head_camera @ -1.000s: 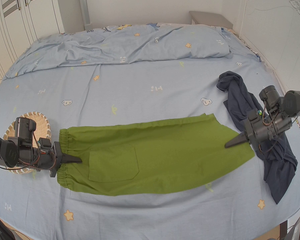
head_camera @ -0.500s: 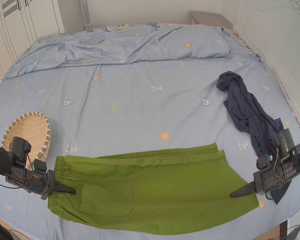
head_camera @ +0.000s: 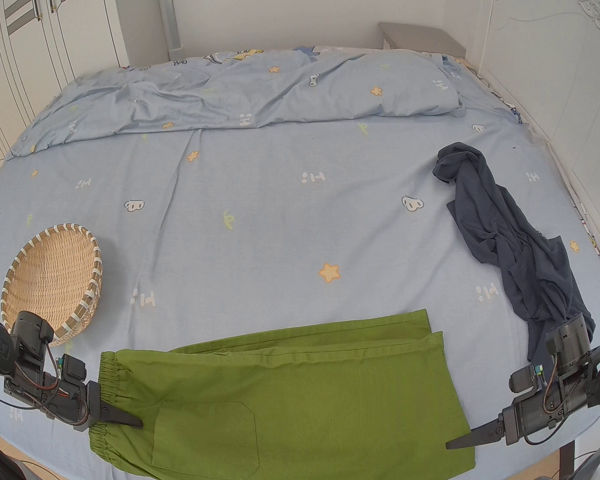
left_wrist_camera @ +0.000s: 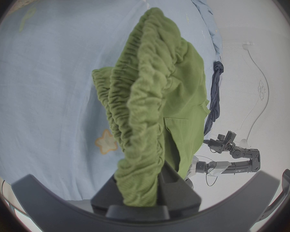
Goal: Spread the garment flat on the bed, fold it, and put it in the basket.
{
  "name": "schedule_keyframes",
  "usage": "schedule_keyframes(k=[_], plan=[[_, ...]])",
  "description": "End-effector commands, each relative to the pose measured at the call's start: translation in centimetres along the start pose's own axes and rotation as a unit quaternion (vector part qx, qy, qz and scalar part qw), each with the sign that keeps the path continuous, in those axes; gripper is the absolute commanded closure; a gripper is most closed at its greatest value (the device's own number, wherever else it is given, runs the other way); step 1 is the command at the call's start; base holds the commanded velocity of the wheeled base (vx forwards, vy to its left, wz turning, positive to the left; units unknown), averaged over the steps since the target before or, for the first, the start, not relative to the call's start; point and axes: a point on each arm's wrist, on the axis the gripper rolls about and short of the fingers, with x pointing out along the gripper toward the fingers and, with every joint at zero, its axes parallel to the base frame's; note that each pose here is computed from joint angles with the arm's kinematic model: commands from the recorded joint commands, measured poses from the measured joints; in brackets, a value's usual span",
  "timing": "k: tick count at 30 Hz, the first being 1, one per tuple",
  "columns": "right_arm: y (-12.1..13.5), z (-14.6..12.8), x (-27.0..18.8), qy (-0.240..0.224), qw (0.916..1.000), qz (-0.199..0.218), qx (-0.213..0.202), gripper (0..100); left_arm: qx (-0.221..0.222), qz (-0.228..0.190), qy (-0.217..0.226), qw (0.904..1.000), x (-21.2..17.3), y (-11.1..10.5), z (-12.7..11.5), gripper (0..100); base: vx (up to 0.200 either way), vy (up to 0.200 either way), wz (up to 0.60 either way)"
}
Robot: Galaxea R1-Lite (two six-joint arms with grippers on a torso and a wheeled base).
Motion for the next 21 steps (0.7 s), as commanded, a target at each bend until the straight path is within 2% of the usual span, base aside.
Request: schedule_keyframes(k=[1,4,5,6,8,13,17,21], plan=[[-0.3,0.0,0.3,0.008,0.9999,-0.001,0.007,0,-0.007,0.0,-0.001,1.0,0.0,0.3,0.1,100,0.0,0.0,0.0],[-0.1,0.7,-0.1,-0.013,0.9999,-0.001,-0.001,0,-0.006,0.001,-0.005,1.0,-0.1,0.3,0.3,100,0.0,0.0,0.0],[0.2,1.4,-0.7,-0.035,0.9993,-0.005,-0.011,0,-0.005,0.001,-0.007,1.0,-0.2,0.3,0.3,100,0.0,0.0,0.0],[0.7,2.3,-1.7,-0.068,0.9972,-0.012,-0.027,0,-0.005,0.001,-0.008,1.0,-0.2,0.3,0.4,100,0.0,0.0,0.0],[1.2,3.5,-2.6,-0.105,0.9932,-0.026,-0.044,0,-0.004,0.001,-0.01,0.9999,-0.3,0.3,0.5,100,0.0,0.0,0.0],[2.6,7.3,-3.9,-0.16,0.9827,-0.029,-0.089,0,-0.001,0.002,-0.015,0.9999,-0.3,0.4,0.8,100,0.0,0.0,0.0],[2.6,10.2,-3.3,-0.167,0.98,-0.025,-0.105,0,0.007,0.003,-0.027,0.9996,-0.1,0.7,1.3,100,0.0,0.0,0.0],[1.1,12.6,-1.7,-0.153,0.9836,-0.027,-0.092,0,0.012,0.002,-0.032,0.9994,0.0,0.8,1.4,100,0.0,0.0,0.0]])
